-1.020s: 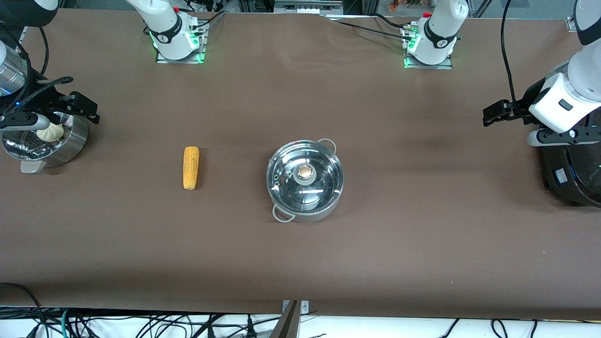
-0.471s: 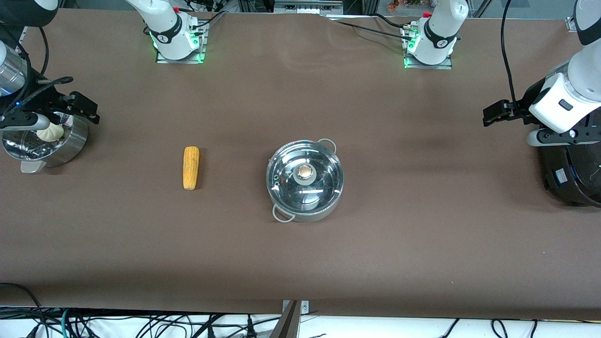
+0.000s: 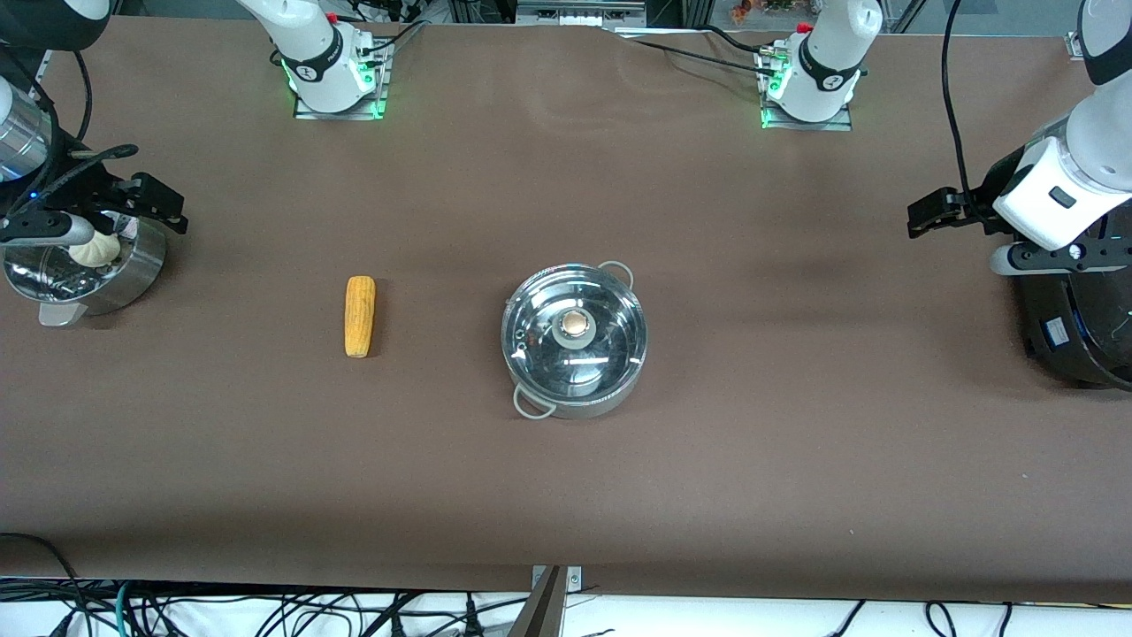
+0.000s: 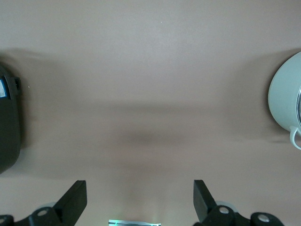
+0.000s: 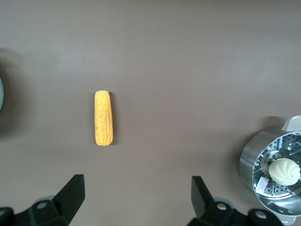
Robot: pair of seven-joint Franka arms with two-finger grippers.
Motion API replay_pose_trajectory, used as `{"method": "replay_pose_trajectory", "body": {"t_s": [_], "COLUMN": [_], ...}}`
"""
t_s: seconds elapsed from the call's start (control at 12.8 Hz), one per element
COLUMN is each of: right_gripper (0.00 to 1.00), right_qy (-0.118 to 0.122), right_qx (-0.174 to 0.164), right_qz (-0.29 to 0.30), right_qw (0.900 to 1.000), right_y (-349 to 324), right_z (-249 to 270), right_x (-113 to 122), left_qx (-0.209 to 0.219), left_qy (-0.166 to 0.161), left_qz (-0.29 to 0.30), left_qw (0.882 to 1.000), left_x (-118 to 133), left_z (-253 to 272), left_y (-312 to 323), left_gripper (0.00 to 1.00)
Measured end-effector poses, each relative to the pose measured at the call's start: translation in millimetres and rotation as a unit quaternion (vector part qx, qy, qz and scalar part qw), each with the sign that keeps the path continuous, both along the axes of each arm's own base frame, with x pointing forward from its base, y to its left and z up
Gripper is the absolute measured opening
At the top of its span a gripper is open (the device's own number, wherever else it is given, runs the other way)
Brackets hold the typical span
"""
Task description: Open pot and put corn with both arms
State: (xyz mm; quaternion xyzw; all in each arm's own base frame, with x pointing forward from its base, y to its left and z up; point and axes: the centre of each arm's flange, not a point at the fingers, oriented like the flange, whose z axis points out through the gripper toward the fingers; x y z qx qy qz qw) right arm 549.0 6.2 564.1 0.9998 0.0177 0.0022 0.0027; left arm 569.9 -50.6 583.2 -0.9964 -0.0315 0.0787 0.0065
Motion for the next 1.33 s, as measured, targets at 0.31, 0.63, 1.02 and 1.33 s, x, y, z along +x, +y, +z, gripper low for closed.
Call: {"method": "replay_pose_trajectory", "body": {"t_s": [0.31, 0.63, 1.02, 1.33], "right_gripper": [1.00, 1.00, 1.00, 1.00], "right_qy": [0.041, 0.110, 0.041, 0.012], "right_qx": [0.000, -0.006, -0.003, 0.007], "right_qz": [0.018, 0.049, -0.005, -0.025], "right_qw": [0.999, 0.993, 0.999, 1.000], "right_y": [20, 67, 110, 119], "right_z": [-43, -143, -270, -351], "right_x": [13, 33, 25, -7], "left_qx": [0.000, -0.014, -0.025, -0.037], "left_qy": [0.000, 0.000, -0.012, -0.041], "left_qz": [0.000, 0.017, 0.072, 0.114], "left_qw": [1.000, 1.000, 0.997, 0.992], "left_x": [0, 10, 33, 33], "left_z": [0, -10, -107, -168], "left_y": [0, -52, -275, -390], "left_gripper": [1.00, 1.00, 1.00, 1.00]}}
